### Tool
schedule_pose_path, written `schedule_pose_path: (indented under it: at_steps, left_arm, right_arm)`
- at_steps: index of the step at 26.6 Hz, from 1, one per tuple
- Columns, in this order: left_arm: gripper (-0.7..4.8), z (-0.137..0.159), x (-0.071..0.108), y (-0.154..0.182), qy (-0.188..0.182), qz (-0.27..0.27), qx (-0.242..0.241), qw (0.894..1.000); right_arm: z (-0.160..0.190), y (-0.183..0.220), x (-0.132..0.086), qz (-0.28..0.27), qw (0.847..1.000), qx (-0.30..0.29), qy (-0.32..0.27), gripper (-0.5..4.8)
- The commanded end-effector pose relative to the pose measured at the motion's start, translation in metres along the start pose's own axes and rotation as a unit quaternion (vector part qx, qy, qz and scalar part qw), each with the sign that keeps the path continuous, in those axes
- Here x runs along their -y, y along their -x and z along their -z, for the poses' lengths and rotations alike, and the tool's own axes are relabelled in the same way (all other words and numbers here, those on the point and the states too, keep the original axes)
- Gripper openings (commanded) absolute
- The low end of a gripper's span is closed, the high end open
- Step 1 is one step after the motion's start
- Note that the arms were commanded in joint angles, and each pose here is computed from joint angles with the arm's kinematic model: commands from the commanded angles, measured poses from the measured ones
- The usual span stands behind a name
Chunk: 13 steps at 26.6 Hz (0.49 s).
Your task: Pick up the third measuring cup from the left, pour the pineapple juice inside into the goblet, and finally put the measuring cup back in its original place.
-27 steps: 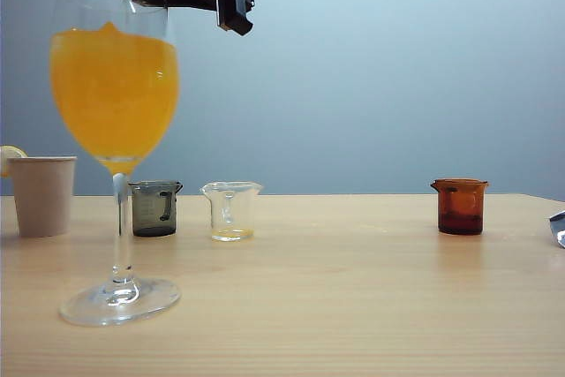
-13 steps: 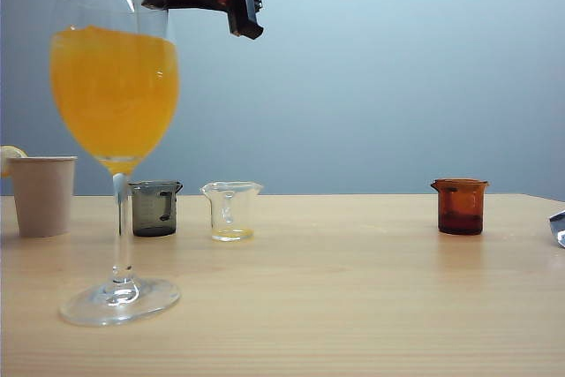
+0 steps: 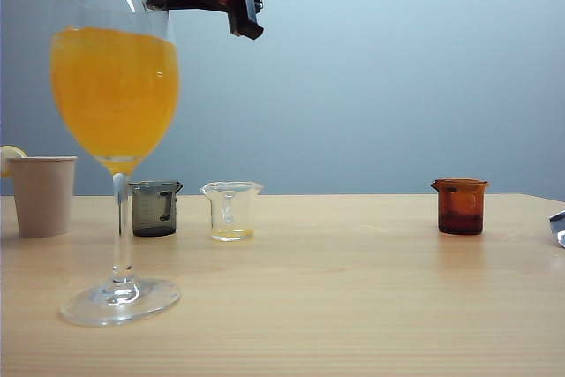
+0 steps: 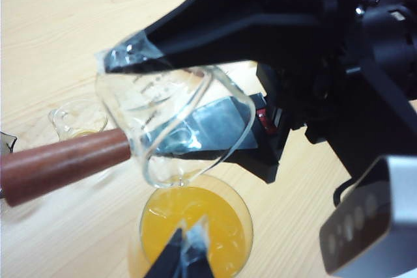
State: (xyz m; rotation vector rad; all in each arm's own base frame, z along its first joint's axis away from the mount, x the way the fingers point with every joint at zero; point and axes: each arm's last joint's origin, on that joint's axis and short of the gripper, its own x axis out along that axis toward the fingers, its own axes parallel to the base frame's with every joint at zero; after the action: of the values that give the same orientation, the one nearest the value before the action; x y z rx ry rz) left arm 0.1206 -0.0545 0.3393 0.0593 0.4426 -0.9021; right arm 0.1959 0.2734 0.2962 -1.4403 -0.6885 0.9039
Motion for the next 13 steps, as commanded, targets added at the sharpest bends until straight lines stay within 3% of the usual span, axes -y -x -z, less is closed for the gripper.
schedule_pose_path:
  at_steps: [1,7,10,12,13]
  left_arm:
    - [-0.05,-0.002,0.000,0.001,-0.007,0.001,0.006,1.000]
    - [-0.05,-0.002,0.000,0.001,-0.007,0.001,0.006,1.000]
    - [-0.05,-0.002,0.000,0.001,-0.007,0.001,0.006,1.000]
    - [-0.05,-0.002,0.000,0.001,-0.007,0.001,0.006,1.000]
    - [-0.05,-0.002,0.000,0.001,-0.007,0.001,0.006,1.000]
  right_arm:
    - [0.000,0.001,0.007,0.020,0.999,0.002,-0.044,-0.01]
    - [0.000,0.001,0.008,0.020,0.986,0.004,-0.168,-0.01]
    - [0.007,0.002,0.010,0.035,0.958,-0.005,-0.286,-0.01]
    - [0.025,0.005,0.017,0.083,0.920,-0.031,-0.383,-0.01]
    - [0.030,0.006,0.019,0.101,0.909,-0.035,-0.404,-0.01]
